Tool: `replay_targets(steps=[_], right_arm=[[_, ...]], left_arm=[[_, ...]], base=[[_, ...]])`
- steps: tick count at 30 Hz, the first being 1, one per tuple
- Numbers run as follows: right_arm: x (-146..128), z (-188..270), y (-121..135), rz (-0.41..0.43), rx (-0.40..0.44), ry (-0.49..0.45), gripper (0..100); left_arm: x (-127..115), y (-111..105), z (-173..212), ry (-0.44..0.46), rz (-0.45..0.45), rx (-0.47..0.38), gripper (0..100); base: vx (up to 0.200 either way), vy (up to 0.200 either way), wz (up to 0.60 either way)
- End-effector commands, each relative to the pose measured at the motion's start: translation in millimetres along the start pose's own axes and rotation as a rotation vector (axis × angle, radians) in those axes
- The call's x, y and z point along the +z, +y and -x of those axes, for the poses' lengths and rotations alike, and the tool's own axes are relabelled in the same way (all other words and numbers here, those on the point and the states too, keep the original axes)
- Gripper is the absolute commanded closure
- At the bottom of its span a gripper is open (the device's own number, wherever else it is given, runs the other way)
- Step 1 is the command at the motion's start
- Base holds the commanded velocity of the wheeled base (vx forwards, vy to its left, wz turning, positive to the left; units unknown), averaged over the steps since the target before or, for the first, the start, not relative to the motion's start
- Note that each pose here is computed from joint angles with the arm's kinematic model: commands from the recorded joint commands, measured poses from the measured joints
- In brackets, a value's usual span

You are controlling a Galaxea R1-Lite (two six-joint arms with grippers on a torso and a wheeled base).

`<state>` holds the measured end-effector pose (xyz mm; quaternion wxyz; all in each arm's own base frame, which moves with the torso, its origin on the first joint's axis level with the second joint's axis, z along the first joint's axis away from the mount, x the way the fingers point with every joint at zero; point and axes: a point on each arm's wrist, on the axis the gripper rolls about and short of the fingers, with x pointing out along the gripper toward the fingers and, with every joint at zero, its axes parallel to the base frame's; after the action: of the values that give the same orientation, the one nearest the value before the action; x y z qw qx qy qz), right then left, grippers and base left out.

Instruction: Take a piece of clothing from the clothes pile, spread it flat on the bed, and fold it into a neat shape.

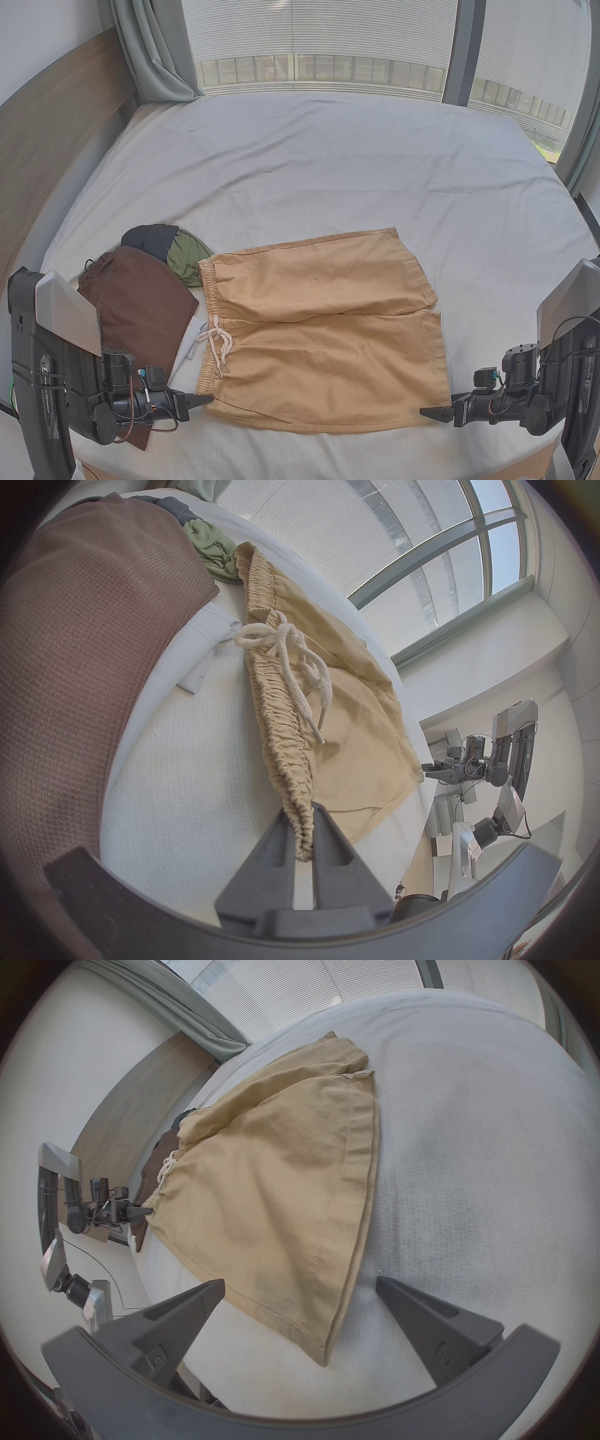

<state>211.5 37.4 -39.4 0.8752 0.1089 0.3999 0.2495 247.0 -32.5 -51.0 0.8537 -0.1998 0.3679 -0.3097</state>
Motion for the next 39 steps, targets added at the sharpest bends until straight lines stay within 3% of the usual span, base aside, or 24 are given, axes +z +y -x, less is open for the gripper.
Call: replay_targets(steps=[1,14,15,28,33,39], right_arm=[[-4,3,1,-0.008,0.026,0.020,0],[-8,0,0,-0.023,0.028,0.046,0],[-8,0,0,-0.022,0.029,0.046,100],[-10,2,0,-0.035,0.019,0.069,100],[-10,5,2,-0.034,0.014,0.084,100],[-6,21,9,0.031,0.023,0.118,100]], left_arm=[[-2,0,-1,0.006,-0.001,0.000,100],[-1,1,-1,0.003,-0.002,0.001,100],[-1,1,-1,0.002,-0.003,0.000,100],[-1,0,1,0.001,-0.002,0.000,100],[-4,-3,9,0.018,0.015,-0.038,100],[-12,-5,20,0.043,0.030,-0.017,100]], base=[[0.000,0.000,0.00],[0.000,0.000,0.00],[0.000,0.000,0.00],[0.000,0.000,0.00],[0.000,0.000,0.00],[0.000,0.000,0.00]])
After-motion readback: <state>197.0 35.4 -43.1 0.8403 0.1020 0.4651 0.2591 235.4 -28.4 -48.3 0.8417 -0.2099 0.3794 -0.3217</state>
